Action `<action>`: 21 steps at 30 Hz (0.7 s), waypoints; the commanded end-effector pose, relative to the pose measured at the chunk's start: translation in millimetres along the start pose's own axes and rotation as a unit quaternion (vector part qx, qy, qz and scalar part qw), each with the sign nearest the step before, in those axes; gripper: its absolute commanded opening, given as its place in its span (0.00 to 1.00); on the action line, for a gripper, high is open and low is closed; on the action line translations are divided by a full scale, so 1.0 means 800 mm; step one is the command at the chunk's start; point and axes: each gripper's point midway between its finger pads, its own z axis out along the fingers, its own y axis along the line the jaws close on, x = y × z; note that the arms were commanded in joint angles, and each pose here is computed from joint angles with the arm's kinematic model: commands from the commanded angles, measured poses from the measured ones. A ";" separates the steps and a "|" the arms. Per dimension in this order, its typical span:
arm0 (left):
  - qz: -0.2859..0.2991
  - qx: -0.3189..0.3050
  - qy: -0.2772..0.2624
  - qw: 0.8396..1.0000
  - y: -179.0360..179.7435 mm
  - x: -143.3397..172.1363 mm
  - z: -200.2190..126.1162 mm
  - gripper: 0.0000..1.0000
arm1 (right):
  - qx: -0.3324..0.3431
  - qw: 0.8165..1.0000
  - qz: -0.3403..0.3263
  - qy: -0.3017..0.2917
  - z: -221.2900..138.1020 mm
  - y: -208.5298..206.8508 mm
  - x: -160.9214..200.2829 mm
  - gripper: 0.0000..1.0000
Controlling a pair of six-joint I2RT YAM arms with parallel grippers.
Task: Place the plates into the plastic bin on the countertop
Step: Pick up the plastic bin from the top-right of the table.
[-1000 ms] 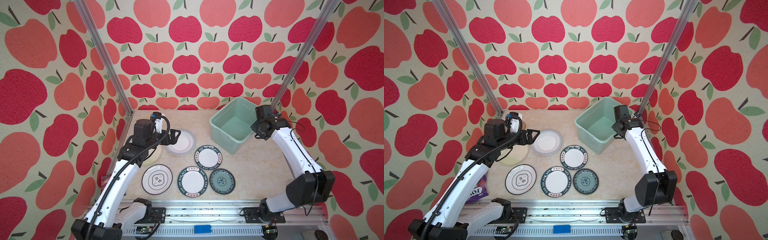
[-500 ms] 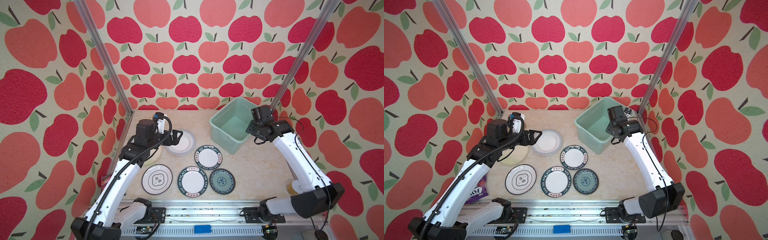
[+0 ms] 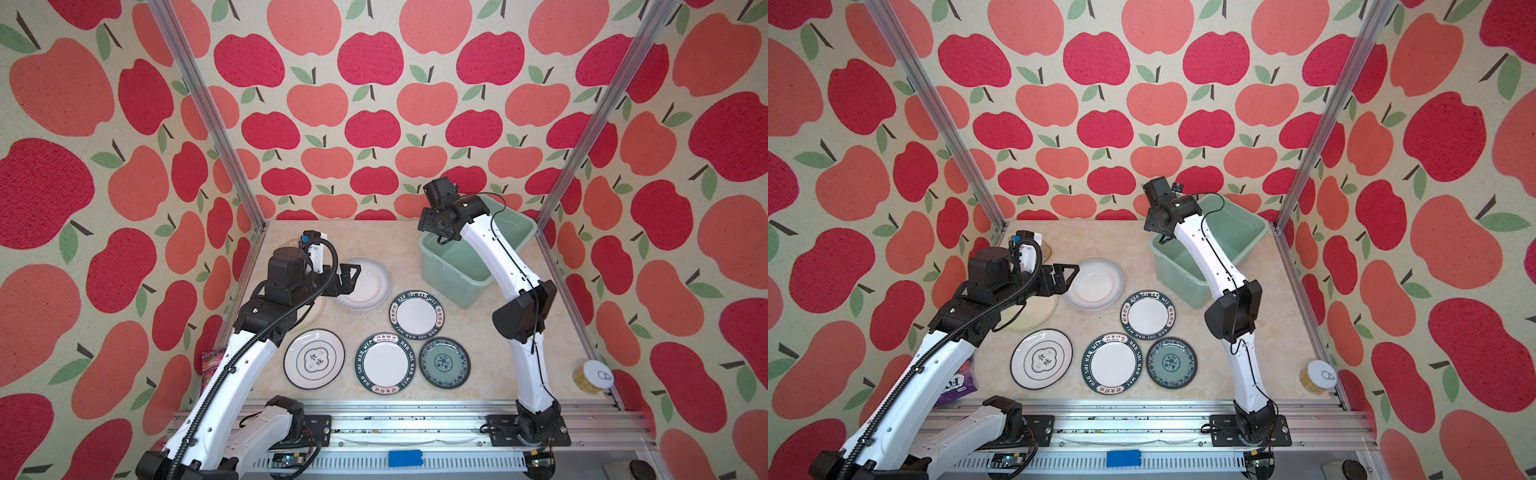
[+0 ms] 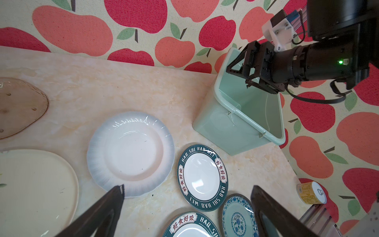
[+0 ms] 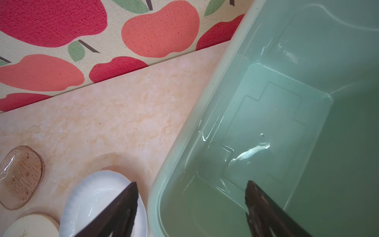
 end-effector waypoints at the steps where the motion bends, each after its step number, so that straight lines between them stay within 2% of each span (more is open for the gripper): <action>1: -0.008 -0.012 -0.011 1.000 0.010 0.002 0.003 0.99 | -0.003 1.000 -0.011 0.024 0.009 0.001 0.005 0.84; 4: -0.014 -0.013 -0.008 1.000 0.014 0.005 0.008 0.99 | -0.005 0.999 0.000 0.046 0.041 0.002 0.017 0.83; 9: -0.016 -0.015 -0.005 1.000 0.016 0.007 0.009 0.99 | 0.017 0.998 -0.020 0.063 0.066 -0.011 0.030 0.73; 21: -0.028 -0.011 -0.001 1.000 0.016 0.010 0.013 0.99 | 0.075 0.991 -0.078 0.072 0.036 -0.071 0.026 0.45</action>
